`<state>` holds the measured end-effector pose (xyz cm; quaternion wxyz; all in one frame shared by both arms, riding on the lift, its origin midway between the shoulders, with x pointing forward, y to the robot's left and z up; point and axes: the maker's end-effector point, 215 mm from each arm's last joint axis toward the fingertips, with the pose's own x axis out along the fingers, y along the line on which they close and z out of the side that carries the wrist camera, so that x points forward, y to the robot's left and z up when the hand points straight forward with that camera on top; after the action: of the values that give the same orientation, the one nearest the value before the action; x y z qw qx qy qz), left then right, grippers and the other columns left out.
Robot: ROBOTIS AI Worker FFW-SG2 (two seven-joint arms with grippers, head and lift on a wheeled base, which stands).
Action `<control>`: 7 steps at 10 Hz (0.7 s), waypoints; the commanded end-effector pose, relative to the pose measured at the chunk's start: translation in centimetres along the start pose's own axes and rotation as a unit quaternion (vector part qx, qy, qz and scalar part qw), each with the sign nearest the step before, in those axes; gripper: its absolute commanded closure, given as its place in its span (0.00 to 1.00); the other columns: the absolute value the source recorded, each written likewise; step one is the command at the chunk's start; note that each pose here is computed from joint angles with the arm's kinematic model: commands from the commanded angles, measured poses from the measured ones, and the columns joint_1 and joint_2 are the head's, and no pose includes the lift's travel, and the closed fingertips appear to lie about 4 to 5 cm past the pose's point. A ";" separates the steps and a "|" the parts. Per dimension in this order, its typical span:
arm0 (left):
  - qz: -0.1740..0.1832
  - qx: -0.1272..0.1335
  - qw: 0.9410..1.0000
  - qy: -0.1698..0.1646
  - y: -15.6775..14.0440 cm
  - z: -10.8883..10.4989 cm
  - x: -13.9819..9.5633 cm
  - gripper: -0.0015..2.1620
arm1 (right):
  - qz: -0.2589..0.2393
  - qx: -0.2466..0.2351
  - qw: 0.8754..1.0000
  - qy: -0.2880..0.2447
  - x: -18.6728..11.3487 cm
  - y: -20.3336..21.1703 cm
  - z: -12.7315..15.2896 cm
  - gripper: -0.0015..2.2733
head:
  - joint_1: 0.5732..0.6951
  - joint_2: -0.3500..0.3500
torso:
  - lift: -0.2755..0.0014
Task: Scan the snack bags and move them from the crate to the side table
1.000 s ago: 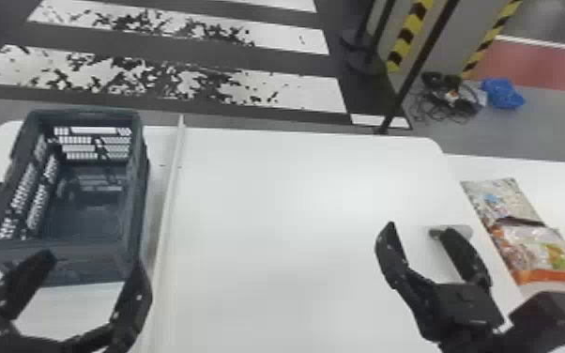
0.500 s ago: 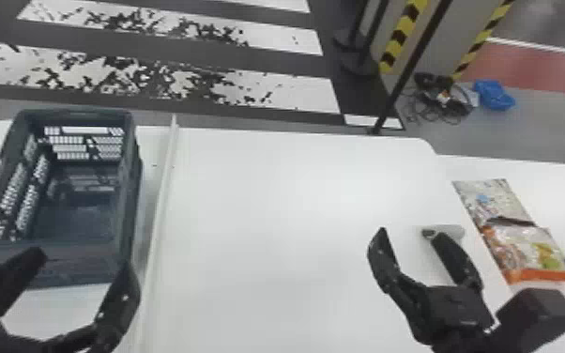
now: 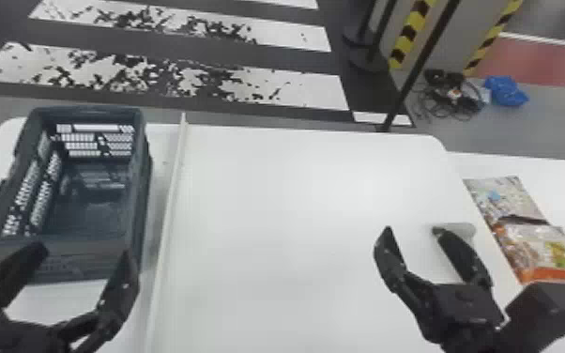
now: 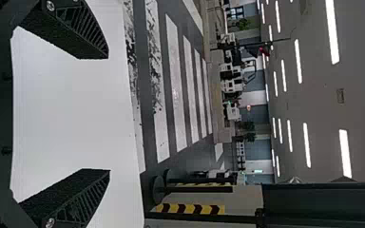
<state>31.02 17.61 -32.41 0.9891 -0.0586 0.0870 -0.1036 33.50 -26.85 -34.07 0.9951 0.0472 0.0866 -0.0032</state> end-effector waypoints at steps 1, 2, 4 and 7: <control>0.003 0.001 1.000 0.001 0.3 0.0 0.0 0.02 | 0.002 0.000 1.000 0.000 0.0 0.2 0.0 0.03 | 1.00 0.26 | 0.68; 0.005 0.000 1.000 0.003 0.4 -0.2 0.0 0.03 | 0.004 0.000 1.000 0.001 0.0 0.3 0.0 0.04 | 1.00 0.27 | 0.68; 0.007 -0.002 1.000 0.003 0.4 -0.2 0.0 0.03 | 0.008 -0.001 1.000 0.000 -0.1 0.5 0.1 0.04 | 1.00 0.28 | 0.68; 0.012 -0.002 1.000 0.005 0.7 -0.4 -0.1 0.03 | 0.012 0.003 1.000 0.002 -0.1 0.7 0.1 0.03 | 1.00 0.29 | 0.68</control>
<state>30.96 18.25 -32.82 0.9895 -0.0596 0.0928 -0.0931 33.42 -26.21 -33.87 0.9949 0.0501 0.0877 0.0079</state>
